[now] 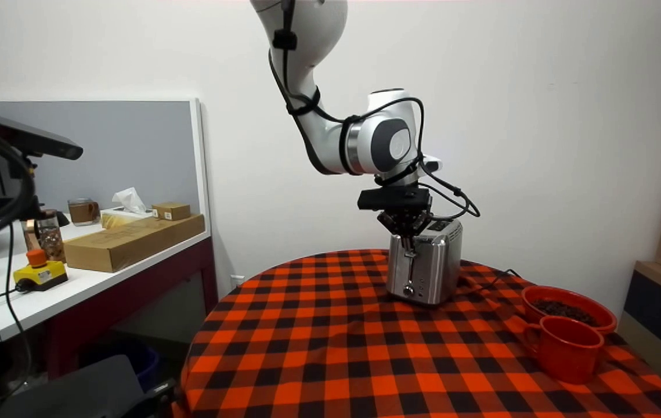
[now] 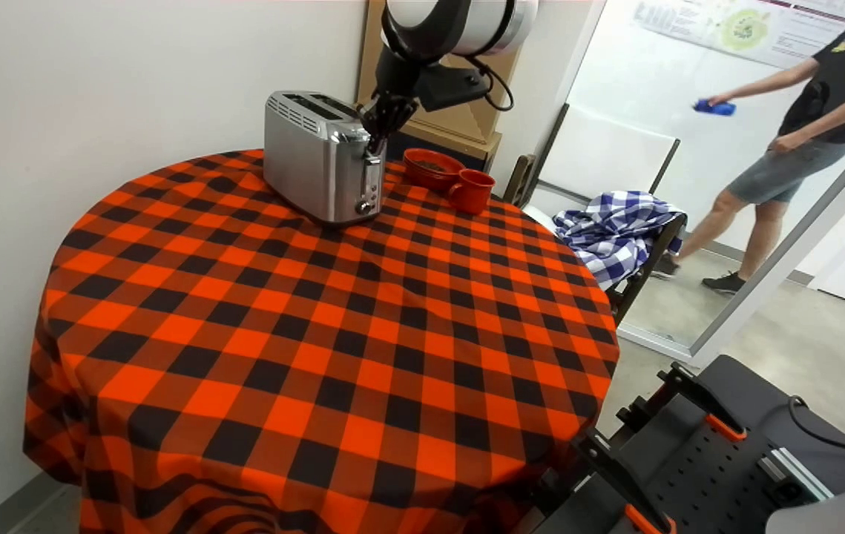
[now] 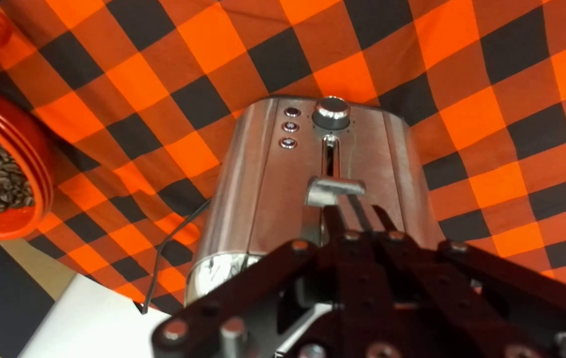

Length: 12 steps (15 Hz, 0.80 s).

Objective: Pull the toaster lever down

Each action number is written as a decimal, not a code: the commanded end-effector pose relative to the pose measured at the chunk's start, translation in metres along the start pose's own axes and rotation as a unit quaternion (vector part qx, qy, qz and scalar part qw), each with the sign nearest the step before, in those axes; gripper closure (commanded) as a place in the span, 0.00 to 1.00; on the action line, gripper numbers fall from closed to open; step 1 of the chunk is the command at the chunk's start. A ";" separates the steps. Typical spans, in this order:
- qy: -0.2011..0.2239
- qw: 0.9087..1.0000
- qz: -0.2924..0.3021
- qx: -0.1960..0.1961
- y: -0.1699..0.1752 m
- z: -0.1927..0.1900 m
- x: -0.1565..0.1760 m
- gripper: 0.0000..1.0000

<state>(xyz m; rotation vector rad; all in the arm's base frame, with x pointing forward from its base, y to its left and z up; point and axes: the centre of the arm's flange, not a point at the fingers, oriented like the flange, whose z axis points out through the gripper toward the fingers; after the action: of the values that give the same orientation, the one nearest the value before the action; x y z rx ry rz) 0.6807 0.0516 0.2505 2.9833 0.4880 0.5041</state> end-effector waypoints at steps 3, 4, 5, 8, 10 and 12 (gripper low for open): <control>0.037 0.998 -0.026 -0.038 -0.006 0.037 0.004 1.00; 0.034 0.998 -0.032 -0.041 -0.008 0.045 0.000 1.00; 0.032 0.998 -0.038 -0.042 -0.010 0.048 -0.003 1.00; 0.023 0.998 -0.051 -0.038 -0.017 0.061 -0.012 1.00; 0.011 0.998 -0.051 -0.034 -0.016 0.072 -0.017 1.00; -0.003 0.998 -0.051 -0.030 -0.016 0.085 -0.023 1.00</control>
<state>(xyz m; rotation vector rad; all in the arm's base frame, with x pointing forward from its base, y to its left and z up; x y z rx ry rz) 0.6807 0.0579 0.1910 2.8909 0.5990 0.5329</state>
